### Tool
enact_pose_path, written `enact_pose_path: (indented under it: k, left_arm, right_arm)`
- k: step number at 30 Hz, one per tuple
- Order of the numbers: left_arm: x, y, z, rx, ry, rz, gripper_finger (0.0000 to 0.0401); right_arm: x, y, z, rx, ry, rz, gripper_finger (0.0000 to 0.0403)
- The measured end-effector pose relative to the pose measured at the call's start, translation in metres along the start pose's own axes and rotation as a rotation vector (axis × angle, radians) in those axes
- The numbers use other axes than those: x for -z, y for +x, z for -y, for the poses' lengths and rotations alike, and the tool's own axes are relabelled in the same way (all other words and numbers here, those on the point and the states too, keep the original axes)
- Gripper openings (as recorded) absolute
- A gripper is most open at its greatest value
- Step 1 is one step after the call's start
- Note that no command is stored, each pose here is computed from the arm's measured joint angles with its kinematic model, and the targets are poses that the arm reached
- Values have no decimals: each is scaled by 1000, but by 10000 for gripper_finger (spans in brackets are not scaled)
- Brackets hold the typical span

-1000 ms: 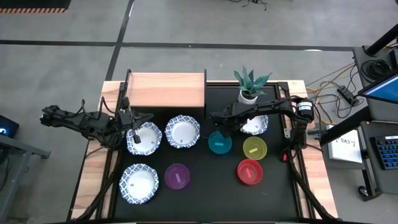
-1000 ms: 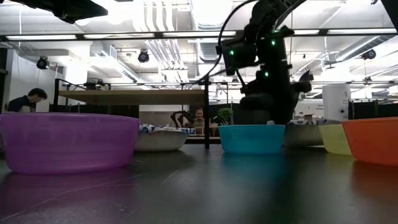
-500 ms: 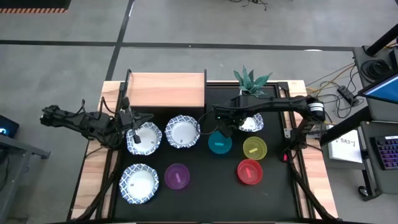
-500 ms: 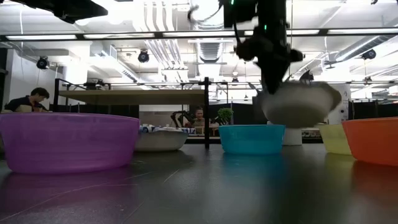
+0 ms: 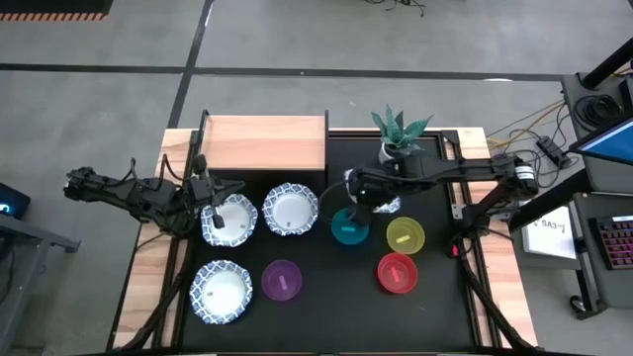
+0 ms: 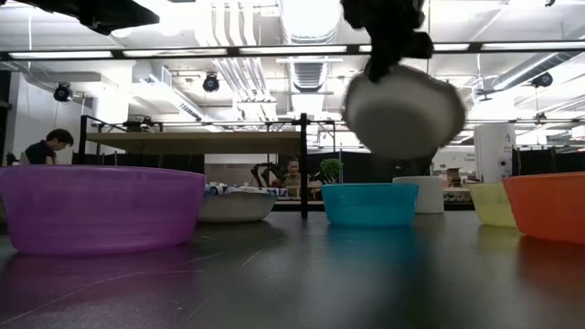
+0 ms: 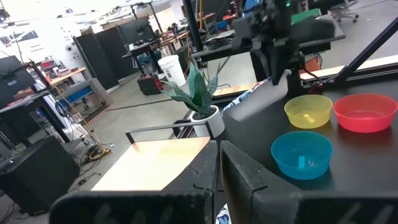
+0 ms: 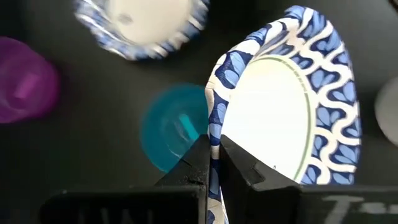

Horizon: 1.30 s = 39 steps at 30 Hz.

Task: Place and stack bowls onto a shelf
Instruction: Put the big white bowl on the shelf

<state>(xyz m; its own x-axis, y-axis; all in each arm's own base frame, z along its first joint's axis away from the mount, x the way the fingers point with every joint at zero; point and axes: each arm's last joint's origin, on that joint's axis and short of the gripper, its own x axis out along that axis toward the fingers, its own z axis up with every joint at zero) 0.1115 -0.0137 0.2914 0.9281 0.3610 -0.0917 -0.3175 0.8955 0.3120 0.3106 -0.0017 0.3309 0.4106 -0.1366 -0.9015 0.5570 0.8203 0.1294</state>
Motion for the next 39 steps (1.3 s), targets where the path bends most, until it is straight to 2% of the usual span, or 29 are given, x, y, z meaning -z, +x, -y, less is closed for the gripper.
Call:
enact_pose_path:
  k: [6,16,23,31,35,39]
  left_arm:
    - [0,0,0,0,0,0,0]
    - [0,0,0,0,0,-1,0]
    - [0,1,0,1,2,-2,0]
    - [-1,1,0,-1,-3,4,0]
    - [-1,1,0,-2,-1,5,0]
    - [-1,0,0,-3,12,8,0]
  right_arm:
    - [-7,-9,-13,-76,-99,154,13]
    - [-15,-23,-16,-85,-186,220,13]
    - [-27,-49,-18,-81,-273,328,13]
    - [-52,-62,-23,-68,-451,592,12]
    - [-72,-57,-21,-32,-511,720,12]
    - [-89,-32,-22,26,-590,749,12]
